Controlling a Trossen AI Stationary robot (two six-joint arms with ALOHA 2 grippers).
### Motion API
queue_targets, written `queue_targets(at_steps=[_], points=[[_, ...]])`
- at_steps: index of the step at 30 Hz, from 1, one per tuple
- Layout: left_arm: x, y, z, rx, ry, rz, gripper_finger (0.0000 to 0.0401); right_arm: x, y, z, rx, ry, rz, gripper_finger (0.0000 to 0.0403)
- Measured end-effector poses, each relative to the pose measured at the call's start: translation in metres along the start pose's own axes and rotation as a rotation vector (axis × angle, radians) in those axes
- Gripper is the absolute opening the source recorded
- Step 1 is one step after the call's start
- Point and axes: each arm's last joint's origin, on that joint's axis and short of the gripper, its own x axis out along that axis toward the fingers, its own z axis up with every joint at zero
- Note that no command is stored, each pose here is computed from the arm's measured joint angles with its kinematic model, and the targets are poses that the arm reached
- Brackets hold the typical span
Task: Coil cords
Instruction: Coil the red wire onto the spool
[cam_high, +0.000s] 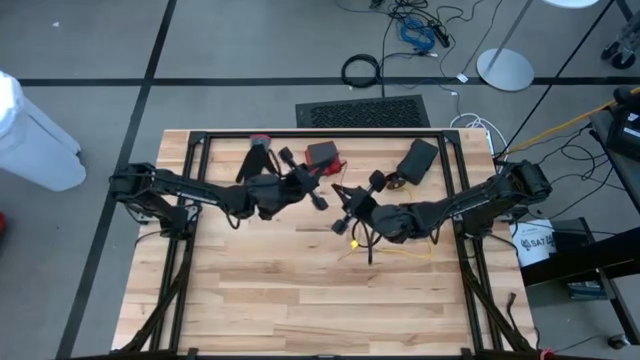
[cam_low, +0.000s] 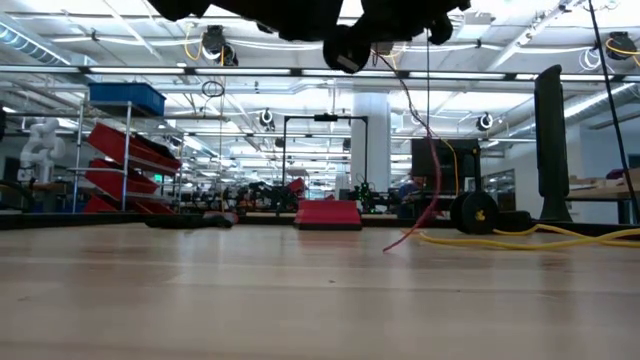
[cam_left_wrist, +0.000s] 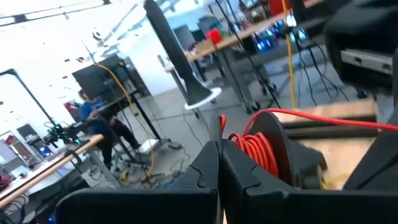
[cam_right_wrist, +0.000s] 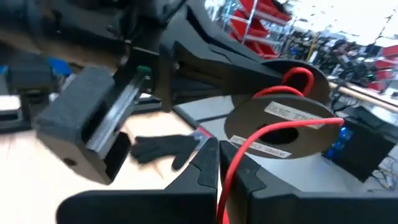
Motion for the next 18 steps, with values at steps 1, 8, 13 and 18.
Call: queue_targets(at_steps=[1, 8, 13, 18], points=[[0.000, 0.001, 0.001, -0.010, -0.010, 0.009, 0.0000, 0.000, 0.000, 0.002, 0.000, -0.011, -0.006, 0.0000], [0.000, 0.004, 0.006, -0.051, -0.052, 0.037, 0.0000, 0.002, -0.002, 0.010, 0.011, -0.073, -0.020, 0.0000], [0.004, -0.003, -0.005, 0.051, 0.002, 0.011, 0.0000, 0.000, -0.001, 0.011, -0.005, -0.077, -0.022, 0.0000], [0.008, -0.014, -0.017, 0.144, 0.039, -0.027, 0.0000, 0.000, 0.000, 0.010, -0.007, -0.075, -0.019, 0.0000]])
